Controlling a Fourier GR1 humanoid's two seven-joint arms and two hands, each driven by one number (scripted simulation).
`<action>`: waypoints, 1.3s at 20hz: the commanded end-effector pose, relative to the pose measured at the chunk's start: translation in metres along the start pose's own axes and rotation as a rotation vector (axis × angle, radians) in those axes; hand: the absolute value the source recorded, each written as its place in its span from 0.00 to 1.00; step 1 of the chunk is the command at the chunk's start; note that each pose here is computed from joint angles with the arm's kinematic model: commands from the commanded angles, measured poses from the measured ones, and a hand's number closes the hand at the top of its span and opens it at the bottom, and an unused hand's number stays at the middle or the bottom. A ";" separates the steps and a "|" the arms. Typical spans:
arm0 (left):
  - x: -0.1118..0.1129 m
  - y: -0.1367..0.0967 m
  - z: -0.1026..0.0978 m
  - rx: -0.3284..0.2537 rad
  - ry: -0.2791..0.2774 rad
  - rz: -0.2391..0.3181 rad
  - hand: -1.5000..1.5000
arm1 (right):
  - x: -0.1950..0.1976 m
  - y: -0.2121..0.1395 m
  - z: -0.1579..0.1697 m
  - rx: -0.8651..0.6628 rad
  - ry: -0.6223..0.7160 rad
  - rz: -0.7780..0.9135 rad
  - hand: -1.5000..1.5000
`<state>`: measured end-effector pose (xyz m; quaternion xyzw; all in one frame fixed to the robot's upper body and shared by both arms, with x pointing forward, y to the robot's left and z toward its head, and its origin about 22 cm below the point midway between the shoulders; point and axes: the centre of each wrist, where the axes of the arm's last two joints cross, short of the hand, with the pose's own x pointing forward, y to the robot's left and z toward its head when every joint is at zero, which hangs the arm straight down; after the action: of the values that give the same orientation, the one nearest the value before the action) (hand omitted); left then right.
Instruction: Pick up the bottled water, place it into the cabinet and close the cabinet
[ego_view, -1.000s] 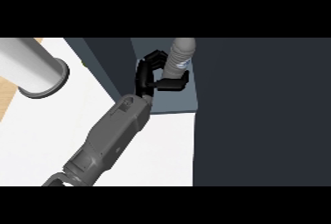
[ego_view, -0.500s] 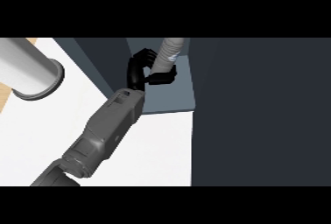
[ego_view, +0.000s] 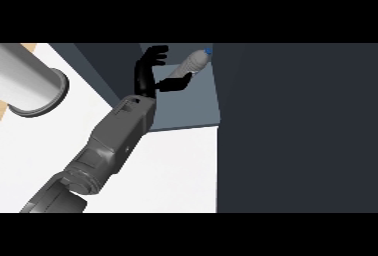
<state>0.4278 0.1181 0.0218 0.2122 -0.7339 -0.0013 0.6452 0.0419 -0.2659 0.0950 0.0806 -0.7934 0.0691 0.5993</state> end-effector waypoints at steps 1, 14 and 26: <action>0.001 0.005 -0.006 0.039 -0.049 -0.071 0.00 | 0.007 -0.004 0.002 0.003 -0.024 -0.027 0.00; 0.049 -0.011 -0.019 -0.082 -0.172 0.175 0.00 | 0.004 -0.003 0.001 0.035 -0.028 -0.066 0.00; 0.039 -0.025 -0.001 -0.196 -0.218 0.342 0.00 | 0.017 0.015 -0.002 0.005 -0.020 -0.066 0.00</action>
<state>0.4365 0.0884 0.0559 0.0305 -0.8177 0.0086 0.5748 0.0366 -0.2594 0.0921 0.1148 -0.7853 0.0567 0.6057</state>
